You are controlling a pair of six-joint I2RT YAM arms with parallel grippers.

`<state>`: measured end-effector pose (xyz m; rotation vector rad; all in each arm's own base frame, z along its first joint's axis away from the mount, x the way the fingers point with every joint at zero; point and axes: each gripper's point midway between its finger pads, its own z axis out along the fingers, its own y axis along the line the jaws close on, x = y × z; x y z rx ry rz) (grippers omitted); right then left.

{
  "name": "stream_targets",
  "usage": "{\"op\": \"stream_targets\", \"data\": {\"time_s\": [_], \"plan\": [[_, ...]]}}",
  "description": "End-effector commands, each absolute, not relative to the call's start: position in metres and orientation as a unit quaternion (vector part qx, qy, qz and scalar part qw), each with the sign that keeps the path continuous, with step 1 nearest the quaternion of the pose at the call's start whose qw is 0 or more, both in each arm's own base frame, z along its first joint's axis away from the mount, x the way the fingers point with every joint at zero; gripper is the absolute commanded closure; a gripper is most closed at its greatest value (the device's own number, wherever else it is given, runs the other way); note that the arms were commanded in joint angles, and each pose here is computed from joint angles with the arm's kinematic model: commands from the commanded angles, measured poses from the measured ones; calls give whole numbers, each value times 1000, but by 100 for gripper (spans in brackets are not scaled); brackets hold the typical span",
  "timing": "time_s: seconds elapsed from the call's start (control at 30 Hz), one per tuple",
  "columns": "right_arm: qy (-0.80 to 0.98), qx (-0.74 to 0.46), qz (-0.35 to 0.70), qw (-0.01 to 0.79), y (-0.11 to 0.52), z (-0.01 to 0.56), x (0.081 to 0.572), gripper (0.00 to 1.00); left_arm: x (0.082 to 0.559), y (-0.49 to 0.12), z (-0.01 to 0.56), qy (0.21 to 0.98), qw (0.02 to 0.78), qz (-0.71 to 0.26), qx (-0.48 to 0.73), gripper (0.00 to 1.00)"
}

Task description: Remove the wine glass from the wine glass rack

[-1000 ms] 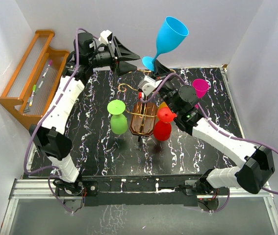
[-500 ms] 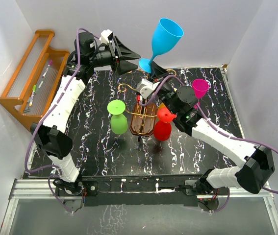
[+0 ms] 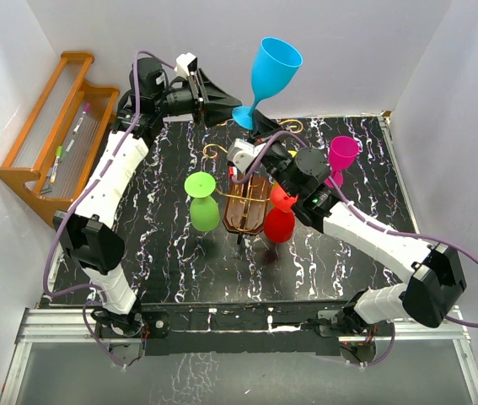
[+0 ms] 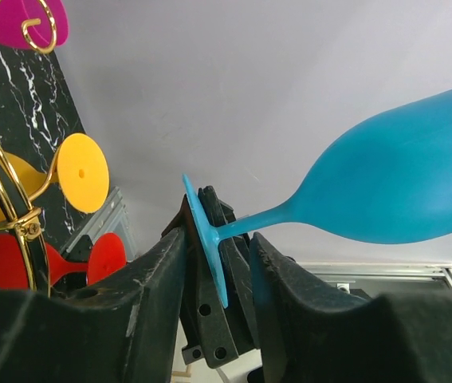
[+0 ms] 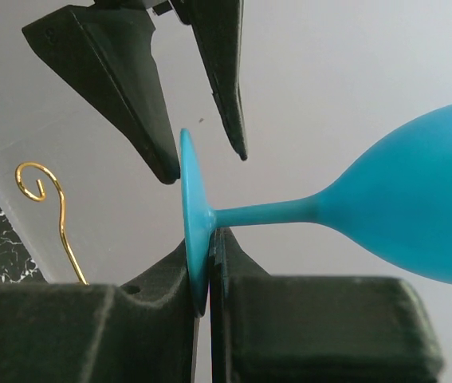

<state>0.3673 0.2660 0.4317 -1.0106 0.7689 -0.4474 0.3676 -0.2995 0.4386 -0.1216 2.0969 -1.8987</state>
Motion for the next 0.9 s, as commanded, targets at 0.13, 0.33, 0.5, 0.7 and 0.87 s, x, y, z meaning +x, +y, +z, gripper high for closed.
{"op": "stream_targets", "data": {"time_s": [0.13,0.33,0.5,0.7,0.87], "plan": [[327,-435,-214,811,270,466,362,92,343,-299,454,721,140,-679,-3,81],[327,-431,-217,812,268,467,360,92,344,-300,451,723,135,-678,1,86],[326,-432,-220,812,268,468,360,92,344,-301,446,726,127,-676,7,91],[343,-412,-210,818,261,471,359,67,349,-299,444,729,146,-668,-10,100],[375,-395,-197,815,245,461,351,47,369,-288,464,711,212,-670,-32,100]]}}
